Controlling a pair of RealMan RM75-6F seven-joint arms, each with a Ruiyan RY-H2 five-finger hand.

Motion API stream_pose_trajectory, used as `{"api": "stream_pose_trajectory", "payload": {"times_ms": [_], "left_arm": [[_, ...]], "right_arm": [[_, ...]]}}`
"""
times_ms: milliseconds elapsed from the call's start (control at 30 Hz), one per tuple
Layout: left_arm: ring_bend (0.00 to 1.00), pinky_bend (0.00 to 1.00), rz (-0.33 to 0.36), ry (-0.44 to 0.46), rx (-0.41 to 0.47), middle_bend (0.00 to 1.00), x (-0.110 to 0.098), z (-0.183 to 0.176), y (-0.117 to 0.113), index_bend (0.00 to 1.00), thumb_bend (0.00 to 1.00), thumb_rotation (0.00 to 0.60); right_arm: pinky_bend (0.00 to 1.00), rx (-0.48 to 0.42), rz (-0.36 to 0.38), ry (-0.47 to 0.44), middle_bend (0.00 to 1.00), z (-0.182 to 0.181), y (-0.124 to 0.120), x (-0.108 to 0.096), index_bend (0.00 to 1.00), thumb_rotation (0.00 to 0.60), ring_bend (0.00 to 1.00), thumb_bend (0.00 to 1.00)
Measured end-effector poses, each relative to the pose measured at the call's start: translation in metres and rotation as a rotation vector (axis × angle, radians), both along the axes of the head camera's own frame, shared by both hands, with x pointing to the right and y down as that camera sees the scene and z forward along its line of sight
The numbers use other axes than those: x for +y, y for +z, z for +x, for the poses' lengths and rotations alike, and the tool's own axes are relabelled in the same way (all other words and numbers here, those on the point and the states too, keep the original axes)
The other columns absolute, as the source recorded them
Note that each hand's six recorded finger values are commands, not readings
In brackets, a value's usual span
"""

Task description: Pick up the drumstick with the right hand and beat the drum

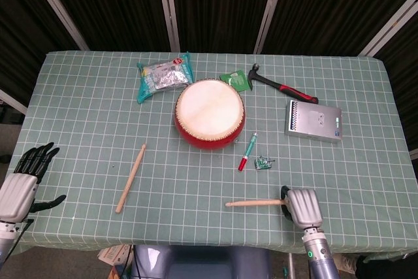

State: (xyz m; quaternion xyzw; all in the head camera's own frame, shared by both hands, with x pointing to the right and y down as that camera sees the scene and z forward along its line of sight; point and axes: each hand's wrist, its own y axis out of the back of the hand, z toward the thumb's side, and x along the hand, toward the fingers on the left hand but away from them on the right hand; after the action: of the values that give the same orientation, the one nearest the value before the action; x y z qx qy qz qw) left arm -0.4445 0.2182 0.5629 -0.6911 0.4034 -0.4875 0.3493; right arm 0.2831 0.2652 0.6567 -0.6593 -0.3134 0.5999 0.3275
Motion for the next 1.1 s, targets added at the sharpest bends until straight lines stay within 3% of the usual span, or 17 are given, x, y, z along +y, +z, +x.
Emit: {"api": "stream_pose_trajectory", "payload": {"times_ms": [533, 800, 1100], "left_arm": [[0.0, 0.05, 0.0, 0.002, 0.009, 0.0, 0.0, 0.002, -0.001, 0.0, 0.0, 0.6], [0.0, 0.05, -0.003, 0.0, 0.021, 0.0, 0.0, 0.001, -0.002, 0.0, 0.0, 0.6], [0.0, 0.05, -0.03, -0.006, 0.037, 0.0, 0.0, 0.001, -0.002, 0.0, 0.0, 0.6]], "right_arm": [[0.98, -0.038, 0.187, 0.215, 0.99, 0.064, -0.082, -0.087, 0.98, 0.6, 1.0, 0.56], [0.98, -0.039, 0.22, 0.224, 1.0, 0.066, -0.093, -0.123, 1.0, 0.6, 1.0, 0.56], [0.98, -0.027, 0.23, 0.158, 1.0, 0.039, -0.091, -0.159, 1.0, 0.6, 1.0, 0.56]]}}
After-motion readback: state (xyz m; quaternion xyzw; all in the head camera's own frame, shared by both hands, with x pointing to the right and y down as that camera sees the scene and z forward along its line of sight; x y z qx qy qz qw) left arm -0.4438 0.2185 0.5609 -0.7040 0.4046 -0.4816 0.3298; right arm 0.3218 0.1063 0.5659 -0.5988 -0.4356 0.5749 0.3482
